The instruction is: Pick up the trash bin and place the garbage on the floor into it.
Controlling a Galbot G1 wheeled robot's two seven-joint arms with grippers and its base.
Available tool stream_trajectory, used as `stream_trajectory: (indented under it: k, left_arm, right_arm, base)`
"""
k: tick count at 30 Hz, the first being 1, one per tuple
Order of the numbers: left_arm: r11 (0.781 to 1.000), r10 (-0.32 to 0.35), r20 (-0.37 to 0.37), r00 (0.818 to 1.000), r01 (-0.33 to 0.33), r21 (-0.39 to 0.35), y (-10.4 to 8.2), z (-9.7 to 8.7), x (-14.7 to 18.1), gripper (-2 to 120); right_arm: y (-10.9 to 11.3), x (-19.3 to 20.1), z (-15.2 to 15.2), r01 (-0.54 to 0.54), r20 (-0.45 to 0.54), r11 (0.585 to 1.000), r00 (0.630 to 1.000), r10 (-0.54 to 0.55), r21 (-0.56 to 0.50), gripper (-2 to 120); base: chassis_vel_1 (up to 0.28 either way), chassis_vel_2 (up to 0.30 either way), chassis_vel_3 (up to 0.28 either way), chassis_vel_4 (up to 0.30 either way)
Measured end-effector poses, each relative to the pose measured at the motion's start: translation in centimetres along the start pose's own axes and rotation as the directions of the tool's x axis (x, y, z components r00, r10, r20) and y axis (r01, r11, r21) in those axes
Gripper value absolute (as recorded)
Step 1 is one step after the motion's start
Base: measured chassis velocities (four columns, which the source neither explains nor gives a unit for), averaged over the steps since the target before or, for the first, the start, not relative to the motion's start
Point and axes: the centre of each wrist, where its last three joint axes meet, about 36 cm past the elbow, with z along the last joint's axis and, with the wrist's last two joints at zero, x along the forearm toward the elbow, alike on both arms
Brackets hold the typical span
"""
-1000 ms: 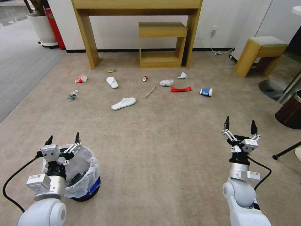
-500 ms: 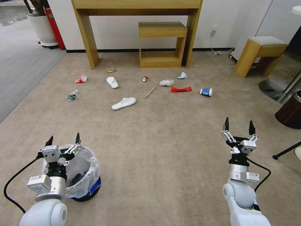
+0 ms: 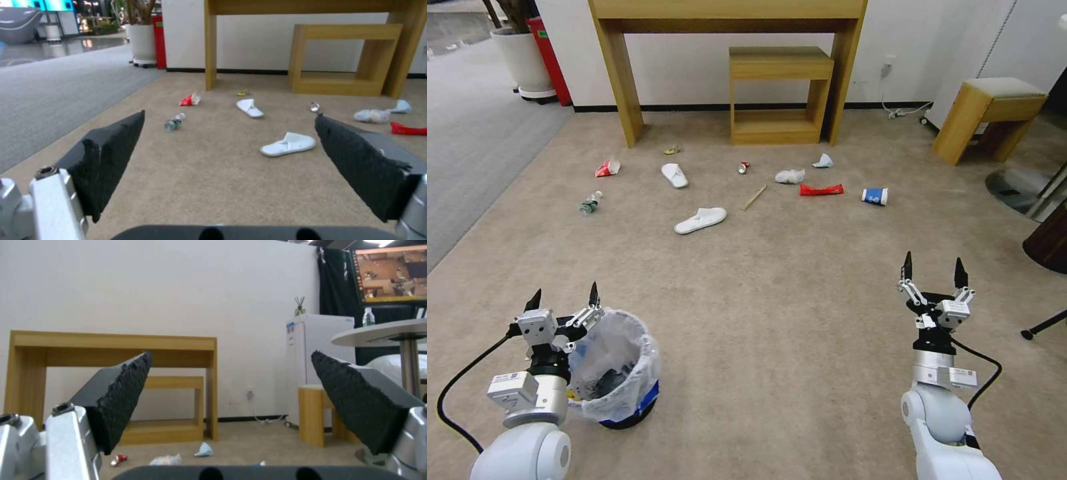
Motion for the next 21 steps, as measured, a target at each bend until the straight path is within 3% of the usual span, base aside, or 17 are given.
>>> stream_trajectory:
  k: [21]
  left_arm:
    - [1.0,-0.004,-0.012,1.0,0.004,-0.006,0.25,0.07,0.06,100]
  right_arm:
    - [0.22,0.32,0.33,0.007,0.004,1.0,1.0,-0.007,0.003,92]
  base:
    - [0.011,0.011,-0.007,-0.006]
